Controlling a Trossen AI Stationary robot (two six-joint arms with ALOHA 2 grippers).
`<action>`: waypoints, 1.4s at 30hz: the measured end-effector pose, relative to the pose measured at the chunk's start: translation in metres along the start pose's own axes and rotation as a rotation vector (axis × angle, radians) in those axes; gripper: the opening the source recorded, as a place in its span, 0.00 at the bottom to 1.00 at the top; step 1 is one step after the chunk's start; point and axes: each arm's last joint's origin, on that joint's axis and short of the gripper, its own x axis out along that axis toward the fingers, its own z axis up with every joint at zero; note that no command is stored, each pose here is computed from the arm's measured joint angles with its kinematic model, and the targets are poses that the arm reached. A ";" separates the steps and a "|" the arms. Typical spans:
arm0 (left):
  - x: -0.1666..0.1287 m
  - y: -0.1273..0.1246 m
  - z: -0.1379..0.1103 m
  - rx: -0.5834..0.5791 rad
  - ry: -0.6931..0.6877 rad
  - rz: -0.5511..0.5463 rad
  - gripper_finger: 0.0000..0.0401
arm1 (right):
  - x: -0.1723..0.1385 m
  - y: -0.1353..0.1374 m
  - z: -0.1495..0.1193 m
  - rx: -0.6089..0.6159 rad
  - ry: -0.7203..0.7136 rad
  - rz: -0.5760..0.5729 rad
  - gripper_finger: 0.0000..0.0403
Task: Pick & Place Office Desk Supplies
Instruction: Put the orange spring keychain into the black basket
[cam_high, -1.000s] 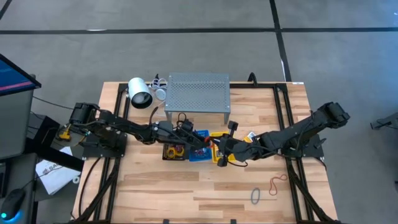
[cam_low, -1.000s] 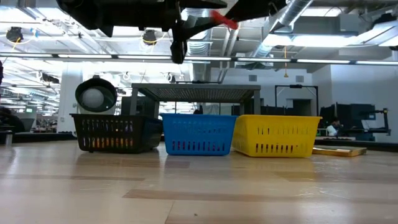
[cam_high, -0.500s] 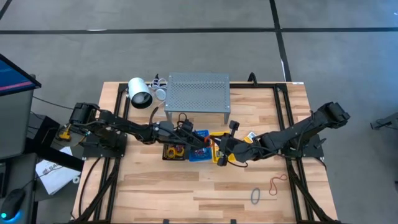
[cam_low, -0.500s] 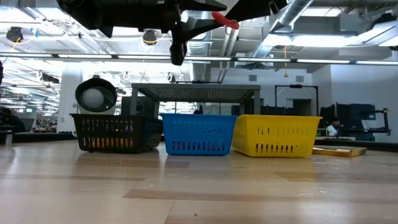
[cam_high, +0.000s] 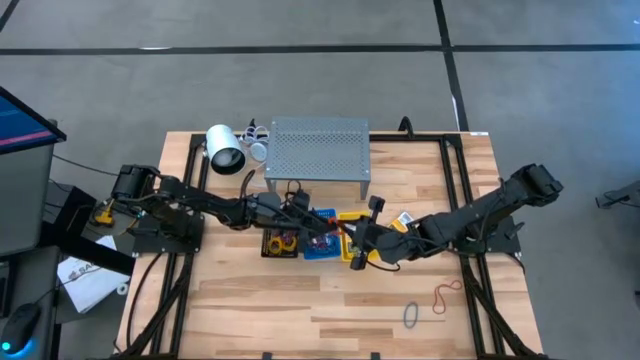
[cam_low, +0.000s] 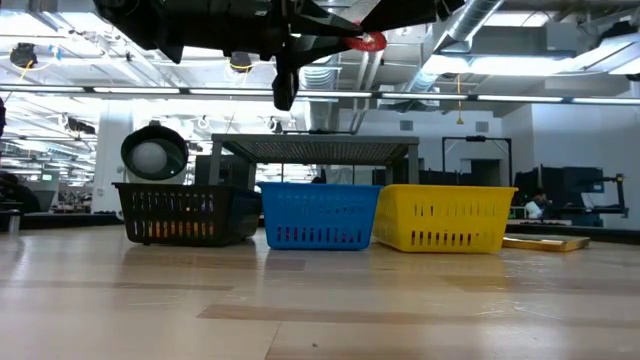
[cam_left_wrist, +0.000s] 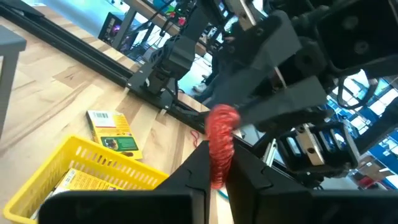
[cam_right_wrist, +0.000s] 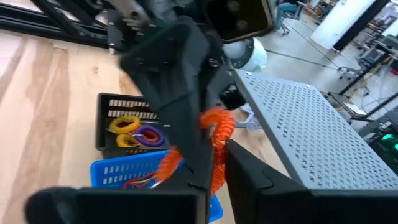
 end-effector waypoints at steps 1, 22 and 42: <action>0.000 0.000 0.000 0.001 0.000 0.001 0.06 | -0.001 0.000 0.000 0.000 -0.001 0.004 0.10; -0.011 -0.005 0.005 0.162 0.099 -0.012 0.03 | -0.072 -0.030 0.017 0.084 -0.079 0.126 0.62; -0.152 -0.025 0.026 0.410 -0.134 -0.083 0.03 | -0.157 -0.078 -0.043 0.314 -0.297 0.306 0.62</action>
